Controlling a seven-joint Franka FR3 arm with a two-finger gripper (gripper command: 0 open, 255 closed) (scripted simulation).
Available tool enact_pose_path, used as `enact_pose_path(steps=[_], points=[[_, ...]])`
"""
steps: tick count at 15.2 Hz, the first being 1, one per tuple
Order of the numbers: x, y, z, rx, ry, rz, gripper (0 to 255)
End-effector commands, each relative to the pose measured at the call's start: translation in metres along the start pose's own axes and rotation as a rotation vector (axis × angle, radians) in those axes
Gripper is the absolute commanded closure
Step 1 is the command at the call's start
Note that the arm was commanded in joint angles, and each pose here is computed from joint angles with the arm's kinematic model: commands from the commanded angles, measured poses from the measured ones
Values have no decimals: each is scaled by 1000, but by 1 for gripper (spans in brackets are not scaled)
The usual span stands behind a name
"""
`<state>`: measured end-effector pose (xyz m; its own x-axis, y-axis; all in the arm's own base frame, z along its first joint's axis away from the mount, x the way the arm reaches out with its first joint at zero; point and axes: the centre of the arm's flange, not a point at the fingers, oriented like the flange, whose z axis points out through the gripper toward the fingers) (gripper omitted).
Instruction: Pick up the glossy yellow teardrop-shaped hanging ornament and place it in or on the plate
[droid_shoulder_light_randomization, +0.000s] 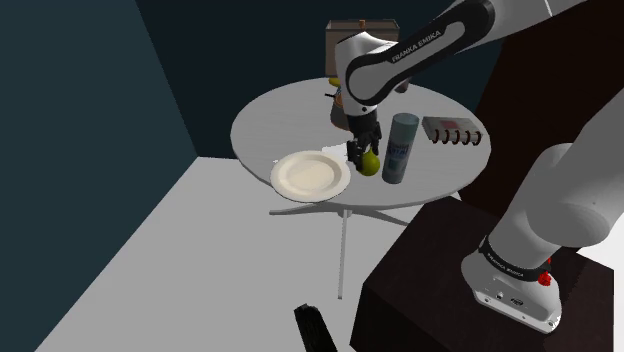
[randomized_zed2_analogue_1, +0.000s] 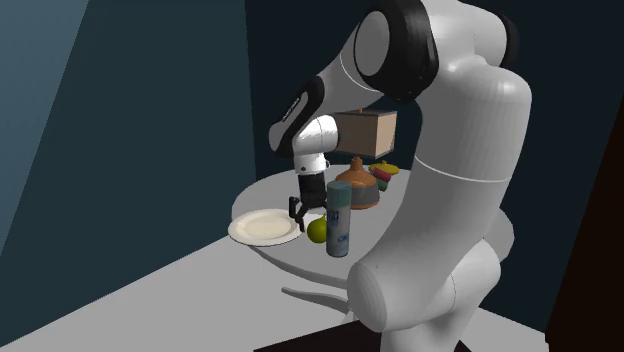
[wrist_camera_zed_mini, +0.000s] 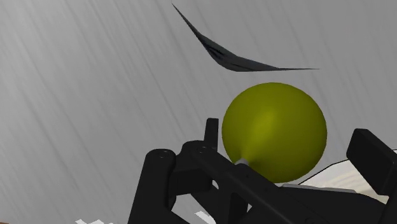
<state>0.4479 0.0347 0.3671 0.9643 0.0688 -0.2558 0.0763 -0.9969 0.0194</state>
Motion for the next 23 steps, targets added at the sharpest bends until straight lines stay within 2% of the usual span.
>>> enact_pose_path(steps=[1,7,8,17,23], points=[[0,1,4,0,0,0,0],[0,1,4,0,0,0,0],[0,1,4,0,0,0,255],[0,1,4,0,0,0,255],[-8,1,-27,0,0,0,255]])
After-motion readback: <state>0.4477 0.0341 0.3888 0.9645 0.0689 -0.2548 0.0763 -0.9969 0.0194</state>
